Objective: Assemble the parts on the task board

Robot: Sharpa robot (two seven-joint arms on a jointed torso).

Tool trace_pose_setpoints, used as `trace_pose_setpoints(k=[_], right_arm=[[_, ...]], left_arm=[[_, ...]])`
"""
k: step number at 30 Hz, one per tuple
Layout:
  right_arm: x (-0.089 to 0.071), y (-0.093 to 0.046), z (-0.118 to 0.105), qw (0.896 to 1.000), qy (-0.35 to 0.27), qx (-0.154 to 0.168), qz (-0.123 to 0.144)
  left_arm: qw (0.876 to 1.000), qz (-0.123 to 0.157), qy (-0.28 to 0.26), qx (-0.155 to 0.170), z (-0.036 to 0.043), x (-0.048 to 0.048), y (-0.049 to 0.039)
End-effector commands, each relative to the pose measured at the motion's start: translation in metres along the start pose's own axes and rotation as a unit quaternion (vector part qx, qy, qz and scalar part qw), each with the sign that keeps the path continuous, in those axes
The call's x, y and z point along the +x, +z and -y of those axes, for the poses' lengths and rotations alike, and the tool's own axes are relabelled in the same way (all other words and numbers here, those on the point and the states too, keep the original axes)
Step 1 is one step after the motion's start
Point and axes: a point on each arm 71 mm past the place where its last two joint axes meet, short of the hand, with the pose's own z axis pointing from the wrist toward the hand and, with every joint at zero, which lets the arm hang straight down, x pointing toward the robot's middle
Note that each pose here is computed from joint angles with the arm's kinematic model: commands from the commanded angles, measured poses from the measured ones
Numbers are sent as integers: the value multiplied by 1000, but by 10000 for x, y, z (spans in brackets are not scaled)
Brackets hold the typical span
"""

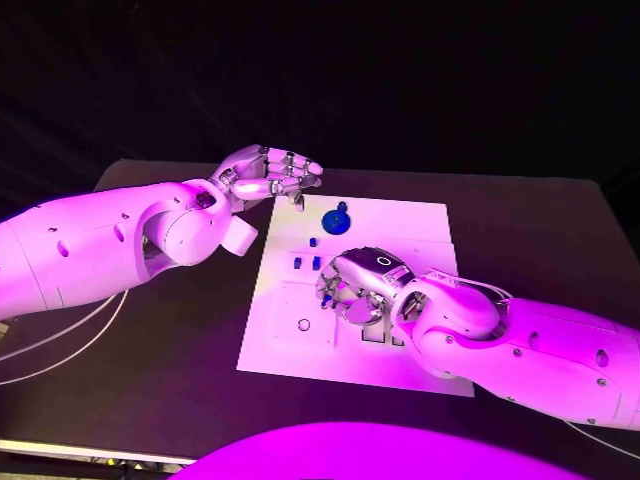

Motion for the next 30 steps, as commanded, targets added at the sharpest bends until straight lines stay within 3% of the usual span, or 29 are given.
trace_pose_setpoints(k=[1,30], right_arm=[[17,2,2,1000,-8,-4,-7],[90,35,23,1000,-20,8,-20]], left_arm=[[1000,-6,-2,4,7,18,7],[1000,-7,-2,2,5,14,3]])
